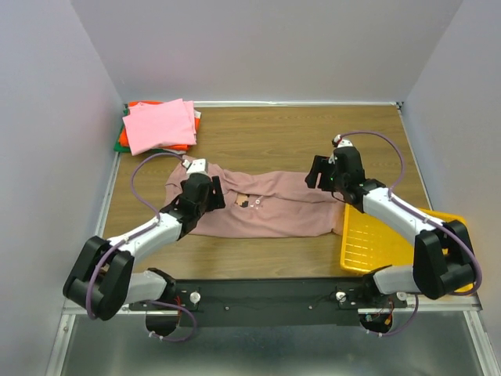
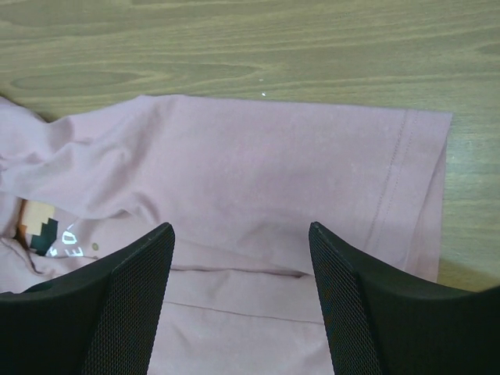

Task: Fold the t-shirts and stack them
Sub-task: Fold the tshirt

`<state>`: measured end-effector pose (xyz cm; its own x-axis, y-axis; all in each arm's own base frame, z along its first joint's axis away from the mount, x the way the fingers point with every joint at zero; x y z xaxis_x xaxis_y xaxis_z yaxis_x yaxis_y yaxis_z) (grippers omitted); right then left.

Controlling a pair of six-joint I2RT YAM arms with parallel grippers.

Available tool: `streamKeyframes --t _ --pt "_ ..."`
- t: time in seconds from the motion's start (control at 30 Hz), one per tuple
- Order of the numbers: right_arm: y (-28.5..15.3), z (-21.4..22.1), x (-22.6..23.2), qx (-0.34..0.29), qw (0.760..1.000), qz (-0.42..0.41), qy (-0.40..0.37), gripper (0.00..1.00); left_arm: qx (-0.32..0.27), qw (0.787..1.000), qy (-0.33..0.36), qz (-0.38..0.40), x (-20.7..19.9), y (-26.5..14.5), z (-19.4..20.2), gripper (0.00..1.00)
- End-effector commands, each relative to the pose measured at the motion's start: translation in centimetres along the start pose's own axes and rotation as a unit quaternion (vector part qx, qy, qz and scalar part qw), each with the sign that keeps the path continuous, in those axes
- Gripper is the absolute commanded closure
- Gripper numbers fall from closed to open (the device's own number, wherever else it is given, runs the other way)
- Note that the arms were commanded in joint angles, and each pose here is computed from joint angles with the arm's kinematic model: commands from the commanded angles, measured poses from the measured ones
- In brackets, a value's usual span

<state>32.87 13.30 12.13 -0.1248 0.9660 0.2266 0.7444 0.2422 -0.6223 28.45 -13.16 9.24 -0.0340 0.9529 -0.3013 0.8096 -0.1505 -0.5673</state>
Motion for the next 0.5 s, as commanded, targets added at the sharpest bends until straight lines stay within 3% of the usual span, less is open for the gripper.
streamKeyframes --t 0.0,0.13,0.4,0.47 --pt "-0.8 -0.5 0.7 -0.026 0.999 -0.022 0.022 0.24 0.014 0.999 0.003 -0.031 0.4 1.0 0.6 0.25" --pt "-1.7 -0.3 1.3 -0.037 0.998 -0.049 0.026 0.24 0.037 0.998 0.016 -0.043 0.4 2.2 1.6 0.36" --pt "-2.7 -0.8 1.3 -0.055 0.997 -0.052 0.022 0.24 0.055 0.996 0.021 -0.069 0.9 2.9 2.2 0.43" --pt "-2.7 -0.8 1.2 -0.055 0.997 -0.051 0.021 0.24 0.065 0.994 0.02 -0.082 1.2 3.0 2.5 0.51"
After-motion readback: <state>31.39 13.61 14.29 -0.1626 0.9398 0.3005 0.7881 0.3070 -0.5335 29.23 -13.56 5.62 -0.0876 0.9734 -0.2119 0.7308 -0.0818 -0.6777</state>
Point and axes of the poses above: each gripper's point midway between its finger pads, its own y axis out along the fingers, its own x axis along the line the jaws close on, z = x × y, the point moved 3 cm from there along -y, back along the fingers, and after that the axes turned 4 degrees about -y, right-handed, at the moved point
